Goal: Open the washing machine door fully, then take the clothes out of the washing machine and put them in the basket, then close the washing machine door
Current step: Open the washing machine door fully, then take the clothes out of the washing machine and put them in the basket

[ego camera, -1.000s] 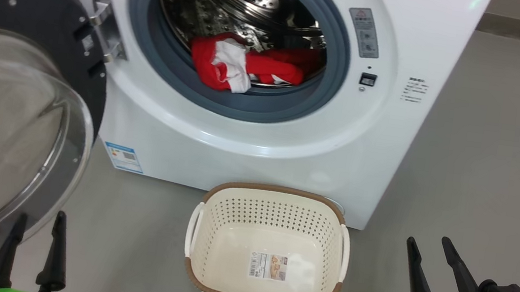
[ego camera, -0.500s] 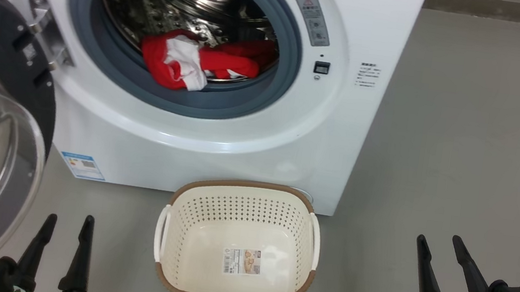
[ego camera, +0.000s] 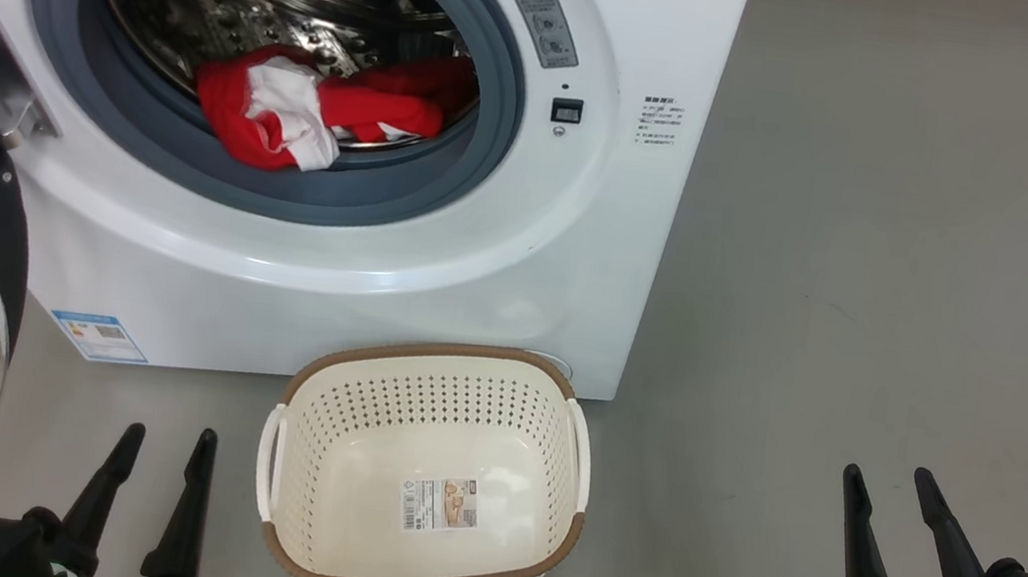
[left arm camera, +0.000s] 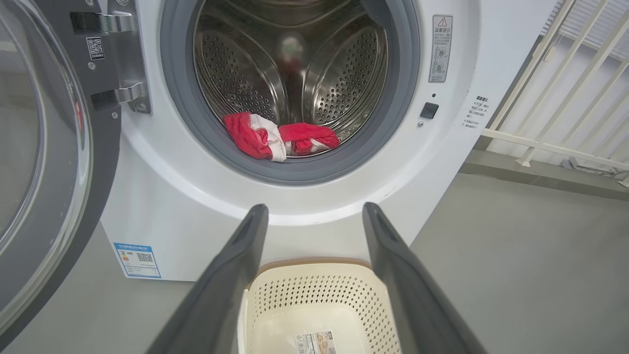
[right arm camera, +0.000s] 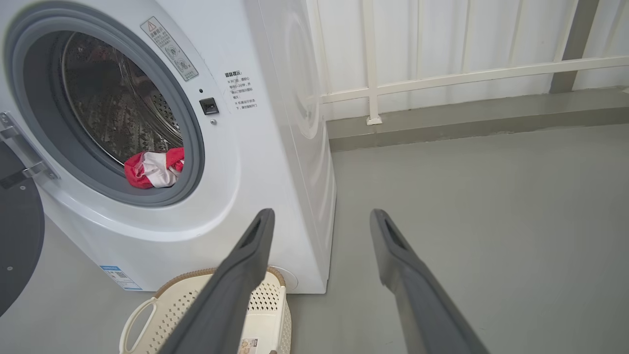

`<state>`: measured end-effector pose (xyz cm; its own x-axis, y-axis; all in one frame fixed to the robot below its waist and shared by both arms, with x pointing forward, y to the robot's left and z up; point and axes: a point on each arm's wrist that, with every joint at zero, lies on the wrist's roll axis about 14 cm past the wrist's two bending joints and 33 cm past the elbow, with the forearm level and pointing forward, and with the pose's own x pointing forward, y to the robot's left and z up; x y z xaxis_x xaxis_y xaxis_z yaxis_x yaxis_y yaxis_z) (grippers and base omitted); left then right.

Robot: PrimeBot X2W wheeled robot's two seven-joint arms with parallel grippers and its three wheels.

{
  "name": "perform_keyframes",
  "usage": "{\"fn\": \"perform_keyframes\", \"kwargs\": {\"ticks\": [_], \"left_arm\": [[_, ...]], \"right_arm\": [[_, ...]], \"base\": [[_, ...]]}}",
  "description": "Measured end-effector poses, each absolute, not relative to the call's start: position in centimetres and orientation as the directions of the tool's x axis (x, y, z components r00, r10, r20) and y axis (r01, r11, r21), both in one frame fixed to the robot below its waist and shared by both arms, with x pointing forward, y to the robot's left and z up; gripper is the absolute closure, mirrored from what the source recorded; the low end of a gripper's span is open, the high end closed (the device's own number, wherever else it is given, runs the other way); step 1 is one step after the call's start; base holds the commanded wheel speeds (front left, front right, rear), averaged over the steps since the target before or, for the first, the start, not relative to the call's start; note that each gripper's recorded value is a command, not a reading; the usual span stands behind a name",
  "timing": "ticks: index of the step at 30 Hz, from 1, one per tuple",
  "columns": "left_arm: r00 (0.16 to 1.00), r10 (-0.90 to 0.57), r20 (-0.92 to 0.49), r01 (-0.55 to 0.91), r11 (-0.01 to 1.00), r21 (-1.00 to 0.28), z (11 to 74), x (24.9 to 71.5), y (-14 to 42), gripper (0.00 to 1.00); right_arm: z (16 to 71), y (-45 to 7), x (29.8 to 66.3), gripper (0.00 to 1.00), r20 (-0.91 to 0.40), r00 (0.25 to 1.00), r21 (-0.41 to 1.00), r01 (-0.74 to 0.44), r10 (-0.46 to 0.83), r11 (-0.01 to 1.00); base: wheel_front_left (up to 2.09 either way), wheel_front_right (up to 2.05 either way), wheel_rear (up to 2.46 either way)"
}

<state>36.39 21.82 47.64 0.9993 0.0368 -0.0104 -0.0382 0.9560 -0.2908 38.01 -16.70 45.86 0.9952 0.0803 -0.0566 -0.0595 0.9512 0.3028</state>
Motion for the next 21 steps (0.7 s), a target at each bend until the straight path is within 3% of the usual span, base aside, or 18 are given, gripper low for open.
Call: {"fn": "perform_keyframes", "kwargs": {"ticks": [21], "left_arm": [[0.999,0.036,0.005,-0.033,0.957,-0.288,48.13,36.32,21.89,0.0]], "right_arm": [[46.14,-16.79,38.19,0.0,-0.047,0.996,0.304,-0.054,0.072,0.951]], "base": [[0.0,0.0,0.0]]}}
